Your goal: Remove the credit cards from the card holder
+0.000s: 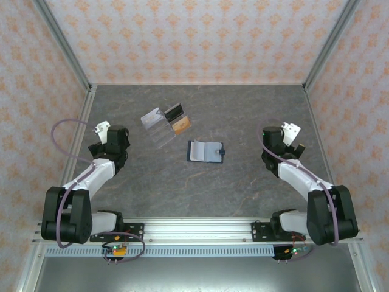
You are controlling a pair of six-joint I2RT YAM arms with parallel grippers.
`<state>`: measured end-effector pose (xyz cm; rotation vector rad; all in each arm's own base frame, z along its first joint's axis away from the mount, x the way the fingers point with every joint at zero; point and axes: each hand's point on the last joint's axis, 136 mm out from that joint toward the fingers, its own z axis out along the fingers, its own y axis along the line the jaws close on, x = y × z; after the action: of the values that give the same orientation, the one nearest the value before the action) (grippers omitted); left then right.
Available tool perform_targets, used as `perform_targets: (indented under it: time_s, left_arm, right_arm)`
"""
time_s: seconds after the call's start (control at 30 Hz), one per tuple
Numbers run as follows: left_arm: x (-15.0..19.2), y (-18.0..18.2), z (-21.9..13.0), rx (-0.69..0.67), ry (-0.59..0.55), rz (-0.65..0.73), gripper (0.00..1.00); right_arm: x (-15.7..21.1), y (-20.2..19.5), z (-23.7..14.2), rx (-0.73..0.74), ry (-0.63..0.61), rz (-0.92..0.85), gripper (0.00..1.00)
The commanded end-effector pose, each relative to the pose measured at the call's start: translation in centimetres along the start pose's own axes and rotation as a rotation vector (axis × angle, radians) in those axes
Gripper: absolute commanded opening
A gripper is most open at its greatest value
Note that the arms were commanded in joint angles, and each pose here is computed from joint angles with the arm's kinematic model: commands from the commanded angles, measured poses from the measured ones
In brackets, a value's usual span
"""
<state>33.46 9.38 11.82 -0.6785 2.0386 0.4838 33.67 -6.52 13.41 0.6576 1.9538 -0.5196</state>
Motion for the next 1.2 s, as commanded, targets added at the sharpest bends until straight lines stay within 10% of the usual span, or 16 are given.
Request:
perform_targets:
  time_s: [0.0,0.47,1.17]
  left_arm:
    - [-2.5,-2.2,-0.1,0.147,-0.162,-0.016,1.00]
    - [0.0,-7.3,0.2,0.427,-0.198,0.113,1.00]
    - [1.0,-7.6,1.3,0.331,-0.193,0.154,1.00]
  right_arm:
    - [-0.8,1.2,0.9,-0.053,-0.073,0.015,1.00]
    - [1.1,5.3,2.1,-0.289,-0.151,-0.066,0.99]
    - [2.4,5.4,3.5,-0.337,-0.099,-0.037,0.99]
